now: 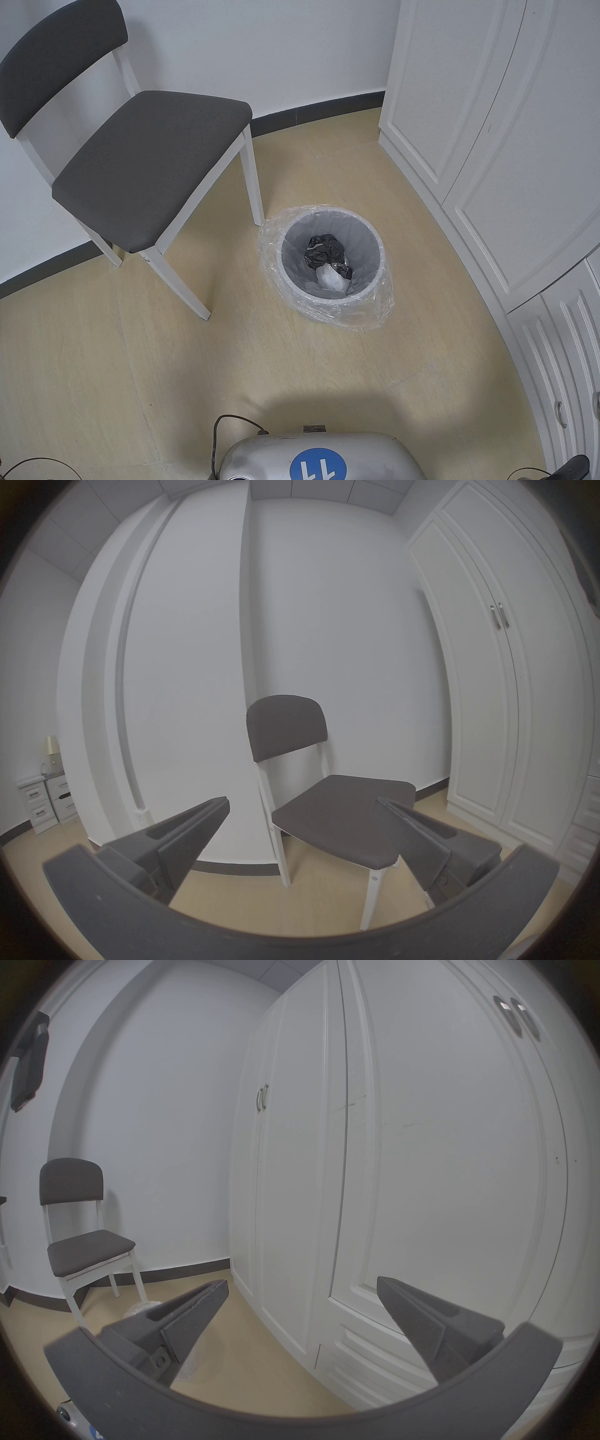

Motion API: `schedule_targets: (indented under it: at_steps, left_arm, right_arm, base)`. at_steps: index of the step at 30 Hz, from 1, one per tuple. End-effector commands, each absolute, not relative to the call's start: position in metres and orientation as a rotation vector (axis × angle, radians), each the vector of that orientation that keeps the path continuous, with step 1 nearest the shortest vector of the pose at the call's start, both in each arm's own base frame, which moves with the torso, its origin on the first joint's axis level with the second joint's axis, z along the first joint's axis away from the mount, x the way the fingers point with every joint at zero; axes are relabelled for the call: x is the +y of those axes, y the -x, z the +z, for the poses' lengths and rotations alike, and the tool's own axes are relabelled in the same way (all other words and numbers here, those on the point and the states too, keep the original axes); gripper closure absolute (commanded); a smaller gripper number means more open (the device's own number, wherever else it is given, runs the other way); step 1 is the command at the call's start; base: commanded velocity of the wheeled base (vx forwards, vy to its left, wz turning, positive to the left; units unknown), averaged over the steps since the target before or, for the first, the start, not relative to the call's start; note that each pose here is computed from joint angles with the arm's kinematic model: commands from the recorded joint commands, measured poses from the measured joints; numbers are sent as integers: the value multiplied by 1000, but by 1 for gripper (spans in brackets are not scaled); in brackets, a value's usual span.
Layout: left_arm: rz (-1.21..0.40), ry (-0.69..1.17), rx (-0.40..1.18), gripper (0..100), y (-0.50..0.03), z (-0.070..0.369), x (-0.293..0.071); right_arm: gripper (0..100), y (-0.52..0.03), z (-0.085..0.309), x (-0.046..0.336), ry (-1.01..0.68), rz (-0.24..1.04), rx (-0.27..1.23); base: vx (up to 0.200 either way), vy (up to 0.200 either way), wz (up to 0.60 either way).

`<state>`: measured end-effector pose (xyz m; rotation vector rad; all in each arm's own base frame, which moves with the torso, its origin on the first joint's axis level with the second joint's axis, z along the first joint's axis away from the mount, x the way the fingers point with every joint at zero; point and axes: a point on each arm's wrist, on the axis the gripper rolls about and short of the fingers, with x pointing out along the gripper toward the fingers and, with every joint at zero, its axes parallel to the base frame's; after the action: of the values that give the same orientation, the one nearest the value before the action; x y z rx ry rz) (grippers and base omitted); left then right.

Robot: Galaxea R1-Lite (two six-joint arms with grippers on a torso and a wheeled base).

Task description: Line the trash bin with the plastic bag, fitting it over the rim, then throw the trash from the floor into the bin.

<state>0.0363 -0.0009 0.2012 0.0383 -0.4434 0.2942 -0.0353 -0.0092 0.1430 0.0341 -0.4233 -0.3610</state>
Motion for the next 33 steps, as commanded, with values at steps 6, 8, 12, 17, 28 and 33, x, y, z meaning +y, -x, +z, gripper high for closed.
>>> schedule_targets:
  at_steps: [6,8,12,17,28,33]
  left_arm:
    - [380,2,-551,0,-7,217,12]
    - [397,-5,-570,0,-1,222,13]
    - [419,-51,-613,0,16,223,16]
    - [459,-93,-635,0,43,210,17]
    - [523,-41,-692,0,65,197,15]
    - [556,-41,-715,0,71,194,13]
  right_arm:
    - [0,60,164,-9,-56,-397,-585]
    - [0,67,174,-9,-64,-397,-630]
    - [0,71,180,-9,-73,-405,-658]
    - [0,75,183,-9,-91,-426,-758]
    - [0,85,190,-9,-67,-452,-896]
    - [0,86,191,-9,-71,-454,-909]
  base:
    - [0,0,0]
    - [0,0,0]
    - [0,0,0]
    - [0,0,0]
    - [0,0,0]
    - [0,0,0]
